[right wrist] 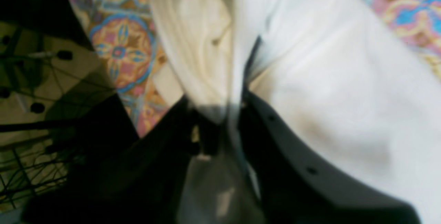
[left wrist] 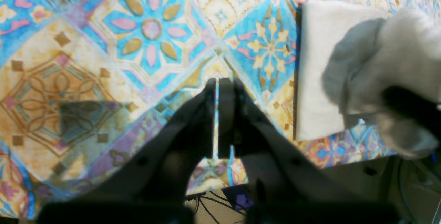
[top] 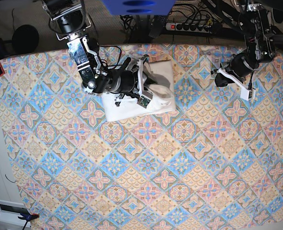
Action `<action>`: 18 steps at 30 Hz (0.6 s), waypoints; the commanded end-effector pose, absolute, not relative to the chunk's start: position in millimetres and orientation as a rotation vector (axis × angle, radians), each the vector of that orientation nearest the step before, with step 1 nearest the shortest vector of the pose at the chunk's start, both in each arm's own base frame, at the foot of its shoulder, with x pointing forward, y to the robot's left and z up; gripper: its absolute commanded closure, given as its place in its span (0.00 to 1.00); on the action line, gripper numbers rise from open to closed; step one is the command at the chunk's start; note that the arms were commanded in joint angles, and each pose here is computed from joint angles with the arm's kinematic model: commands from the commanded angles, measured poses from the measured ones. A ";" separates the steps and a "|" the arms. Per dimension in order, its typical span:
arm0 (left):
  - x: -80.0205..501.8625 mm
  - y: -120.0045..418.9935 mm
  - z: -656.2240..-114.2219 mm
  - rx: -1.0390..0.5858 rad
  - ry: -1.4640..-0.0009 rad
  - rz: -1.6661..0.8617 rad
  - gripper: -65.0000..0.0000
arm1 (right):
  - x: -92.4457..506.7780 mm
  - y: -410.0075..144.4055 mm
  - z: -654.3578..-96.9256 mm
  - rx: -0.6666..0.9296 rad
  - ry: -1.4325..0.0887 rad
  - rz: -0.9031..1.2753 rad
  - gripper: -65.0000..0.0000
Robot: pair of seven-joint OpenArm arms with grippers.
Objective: Fold the T-shirt properly
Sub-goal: 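Lift the folded bundle with the right gripper and fold it over, then hold the bundle with the right gripper and tuck its edge with the left gripper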
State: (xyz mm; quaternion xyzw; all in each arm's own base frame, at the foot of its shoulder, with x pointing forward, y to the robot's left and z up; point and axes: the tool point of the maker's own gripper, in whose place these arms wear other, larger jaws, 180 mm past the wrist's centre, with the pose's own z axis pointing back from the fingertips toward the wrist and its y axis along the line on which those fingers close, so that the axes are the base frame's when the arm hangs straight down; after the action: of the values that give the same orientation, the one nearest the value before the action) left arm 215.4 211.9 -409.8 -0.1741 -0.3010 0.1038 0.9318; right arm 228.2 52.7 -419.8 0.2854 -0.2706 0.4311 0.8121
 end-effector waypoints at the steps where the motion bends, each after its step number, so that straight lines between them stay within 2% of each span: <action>1: 222.6 214.9 -400.1 -0.358 -0.654 0.202 1.00 | 242.8 60.6 -402.7 0.644 -0.652 0.911 0.85; 7: 222.5 215.2 -400.4 -0.355 -0.653 0.200 1.00 | 236.5 79.7 -406.4 0.708 -0.652 0.891 0.74; 18: 222.6 214.9 -400.1 -0.358 -0.654 0.202 1.00 | 281.4 114.1 -375.0 0.765 -0.764 0.876 0.68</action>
State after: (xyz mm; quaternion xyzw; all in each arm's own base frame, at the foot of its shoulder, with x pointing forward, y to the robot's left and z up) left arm 215.7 212.6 -409.5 -0.1732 -0.3014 0.1033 0.9319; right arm 274.0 109.6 -388.6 0.3438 -0.3328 0.4030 0.7802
